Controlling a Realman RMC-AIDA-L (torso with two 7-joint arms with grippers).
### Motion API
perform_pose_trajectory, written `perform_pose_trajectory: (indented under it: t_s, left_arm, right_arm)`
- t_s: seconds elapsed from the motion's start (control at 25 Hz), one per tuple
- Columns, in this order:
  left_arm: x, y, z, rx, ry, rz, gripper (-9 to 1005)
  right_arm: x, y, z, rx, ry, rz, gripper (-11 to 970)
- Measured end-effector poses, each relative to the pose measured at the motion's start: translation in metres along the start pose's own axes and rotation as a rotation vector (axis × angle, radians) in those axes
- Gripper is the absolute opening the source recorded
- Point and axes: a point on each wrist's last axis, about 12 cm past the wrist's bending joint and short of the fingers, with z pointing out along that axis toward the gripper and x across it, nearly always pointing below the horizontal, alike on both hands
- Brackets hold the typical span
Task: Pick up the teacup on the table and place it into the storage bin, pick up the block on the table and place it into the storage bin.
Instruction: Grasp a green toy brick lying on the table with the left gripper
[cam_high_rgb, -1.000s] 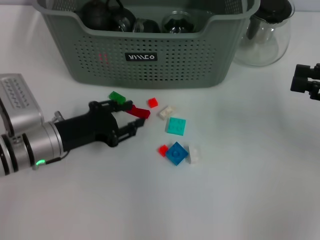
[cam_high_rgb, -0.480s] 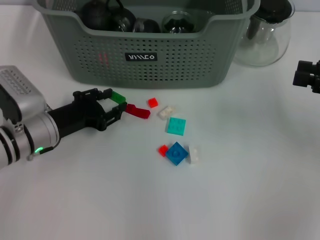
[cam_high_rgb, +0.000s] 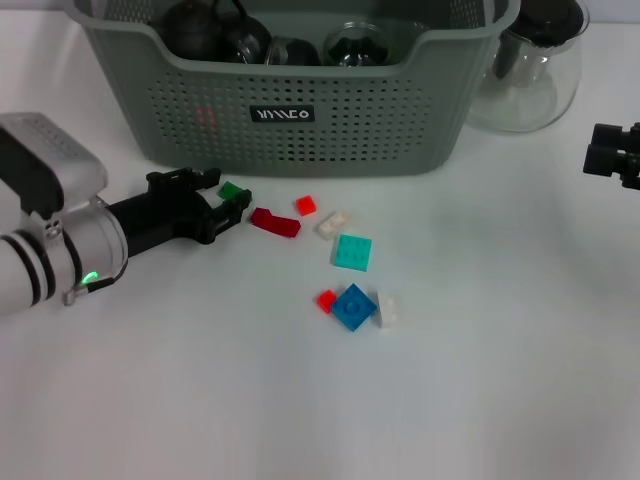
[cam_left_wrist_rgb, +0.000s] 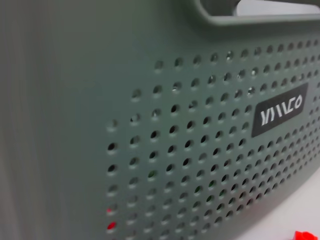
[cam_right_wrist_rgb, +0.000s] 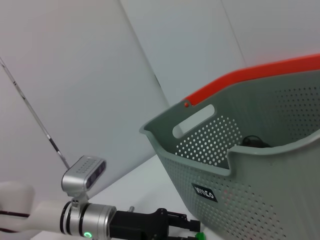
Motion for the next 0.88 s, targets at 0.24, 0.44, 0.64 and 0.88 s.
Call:
perform_pose_trajectory:
  t_s: [0.24,0.44,0.64,0.88]
  left_arm:
    - [-0.002,-0.009,0.004,0.079,0.025,0.020,486]
    - [0.000,-0.021,0.000,0.182,0.023,0.052,480]
    - [0.001,-0.033,-0.014,0.307,-0.020,0.085,475]
    - [0.003,-0.033,-0.028,0.321,-0.060,0.083,468]
  right_arm:
    - [0.001,0.000,0.000,0.000,0.001,0.001,507]
    - [0.001,0.000,-0.001,0.000,0.002,0.003,507]
    - [0.003,0.001,-0.002,0.002,0.002,0.006,506]
    - [0.003,0.001,-0.003,0.006,0.001,0.007,507]
